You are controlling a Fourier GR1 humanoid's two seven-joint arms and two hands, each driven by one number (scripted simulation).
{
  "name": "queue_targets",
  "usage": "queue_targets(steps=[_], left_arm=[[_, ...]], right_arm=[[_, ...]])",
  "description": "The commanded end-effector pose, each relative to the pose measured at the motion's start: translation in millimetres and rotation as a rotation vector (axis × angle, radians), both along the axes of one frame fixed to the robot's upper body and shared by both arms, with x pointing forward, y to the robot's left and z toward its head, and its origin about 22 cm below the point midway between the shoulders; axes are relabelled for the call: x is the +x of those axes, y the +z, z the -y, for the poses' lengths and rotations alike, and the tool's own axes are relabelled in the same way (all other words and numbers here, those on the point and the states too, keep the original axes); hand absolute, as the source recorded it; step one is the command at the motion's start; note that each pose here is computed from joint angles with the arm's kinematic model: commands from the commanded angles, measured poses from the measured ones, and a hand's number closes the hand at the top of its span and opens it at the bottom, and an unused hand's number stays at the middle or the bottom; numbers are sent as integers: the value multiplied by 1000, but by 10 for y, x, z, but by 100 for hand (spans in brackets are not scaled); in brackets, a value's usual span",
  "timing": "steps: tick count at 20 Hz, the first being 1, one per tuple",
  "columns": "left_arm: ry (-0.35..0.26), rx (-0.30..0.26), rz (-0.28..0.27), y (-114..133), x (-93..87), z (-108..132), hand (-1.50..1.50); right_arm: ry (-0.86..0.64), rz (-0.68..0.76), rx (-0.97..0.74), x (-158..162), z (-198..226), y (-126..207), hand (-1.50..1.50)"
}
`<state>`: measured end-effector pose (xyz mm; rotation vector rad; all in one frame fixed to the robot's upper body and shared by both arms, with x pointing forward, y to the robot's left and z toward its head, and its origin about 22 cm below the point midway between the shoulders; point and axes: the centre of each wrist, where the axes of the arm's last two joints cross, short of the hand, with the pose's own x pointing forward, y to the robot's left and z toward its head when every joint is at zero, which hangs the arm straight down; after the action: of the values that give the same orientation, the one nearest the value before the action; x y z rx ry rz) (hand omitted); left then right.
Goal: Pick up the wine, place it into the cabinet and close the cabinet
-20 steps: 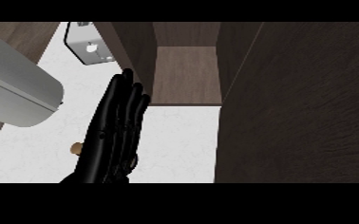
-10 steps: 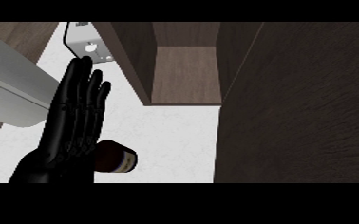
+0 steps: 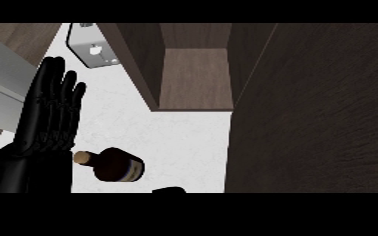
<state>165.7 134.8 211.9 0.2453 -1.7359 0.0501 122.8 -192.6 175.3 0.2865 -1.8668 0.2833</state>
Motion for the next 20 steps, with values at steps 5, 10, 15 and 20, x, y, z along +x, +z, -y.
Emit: queue_targets(steps=[5,10,15,20], left_arm=[[-69,-103,-31,-25,-350,-338,-150],[-52,-118,-71,-161,-260,-428,-150],[-51,-116,-135,-494,-201,-458,-150],[-79,-122,-148,-631,-125,-708,-150]], right_arm=[[22,68,31,-361,82,273,-150],[19,85,50,-308,70,283,-150],[45,66,41,-413,70,343,-150],[26,61,53,-442,80,405,-150]])
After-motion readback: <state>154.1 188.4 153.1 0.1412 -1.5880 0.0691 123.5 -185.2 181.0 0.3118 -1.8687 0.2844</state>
